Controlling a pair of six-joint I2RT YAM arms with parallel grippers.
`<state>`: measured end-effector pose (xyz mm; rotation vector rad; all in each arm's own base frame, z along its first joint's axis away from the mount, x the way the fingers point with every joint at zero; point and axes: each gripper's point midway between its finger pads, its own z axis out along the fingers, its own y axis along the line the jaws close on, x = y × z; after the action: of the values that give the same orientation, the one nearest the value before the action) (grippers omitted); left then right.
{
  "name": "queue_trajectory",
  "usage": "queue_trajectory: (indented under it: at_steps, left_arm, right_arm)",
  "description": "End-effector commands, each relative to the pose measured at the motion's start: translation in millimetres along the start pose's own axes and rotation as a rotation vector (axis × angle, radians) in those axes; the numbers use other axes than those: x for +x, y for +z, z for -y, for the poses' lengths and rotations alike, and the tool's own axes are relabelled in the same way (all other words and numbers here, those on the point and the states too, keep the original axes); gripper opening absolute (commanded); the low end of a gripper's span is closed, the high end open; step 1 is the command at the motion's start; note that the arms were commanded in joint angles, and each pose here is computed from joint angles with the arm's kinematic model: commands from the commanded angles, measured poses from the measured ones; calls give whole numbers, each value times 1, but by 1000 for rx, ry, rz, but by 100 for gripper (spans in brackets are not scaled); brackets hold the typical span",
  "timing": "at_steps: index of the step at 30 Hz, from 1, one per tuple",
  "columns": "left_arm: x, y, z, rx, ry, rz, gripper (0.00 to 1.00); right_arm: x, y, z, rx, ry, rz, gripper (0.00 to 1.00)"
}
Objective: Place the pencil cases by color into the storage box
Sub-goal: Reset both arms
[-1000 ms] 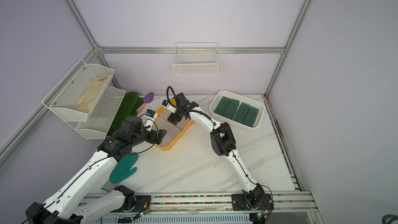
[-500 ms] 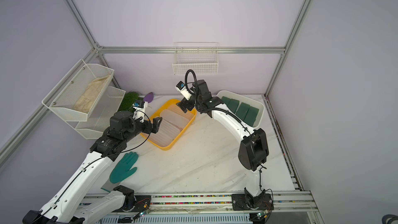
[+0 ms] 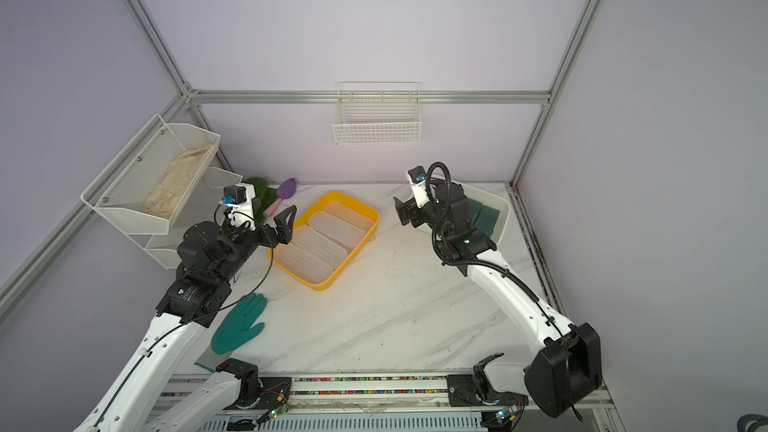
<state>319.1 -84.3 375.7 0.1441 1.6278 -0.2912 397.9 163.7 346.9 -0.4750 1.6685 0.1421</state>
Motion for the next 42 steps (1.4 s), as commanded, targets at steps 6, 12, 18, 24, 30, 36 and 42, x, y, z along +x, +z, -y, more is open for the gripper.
queue_trajectory:
  at_steps: [6, 12, 18, 24, 30, 36, 42]
  left_arm:
    - [43, 5, -40, -113, -9, 39, 100]
    - [76, 14, -80, -234, -66, 26, 100]
    - [116, 31, -114, -351, -66, -67, 100]
    - [151, 32, -148, -462, -90, -132, 100]
    - [175, 31, -162, -484, -42, -156, 100]
    - [204, 34, -178, -495, -81, -177, 100]
    - [222, 43, -189, -504, -76, -191, 100]
  right_arm:
    - [18, -33, 55, 222, 97, 123, 97]
    - [64, -25, 69, 269, 148, 86, 97]
    - [117, -29, 91, 322, 214, 41, 97]
    - [167, -16, 106, 341, 260, -20, 97]
    - [195, -5, 110, 349, 267, -58, 97]
    - [216, 2, 111, 360, 268, -77, 97]
    - [235, 7, 109, 366, 269, -98, 97]
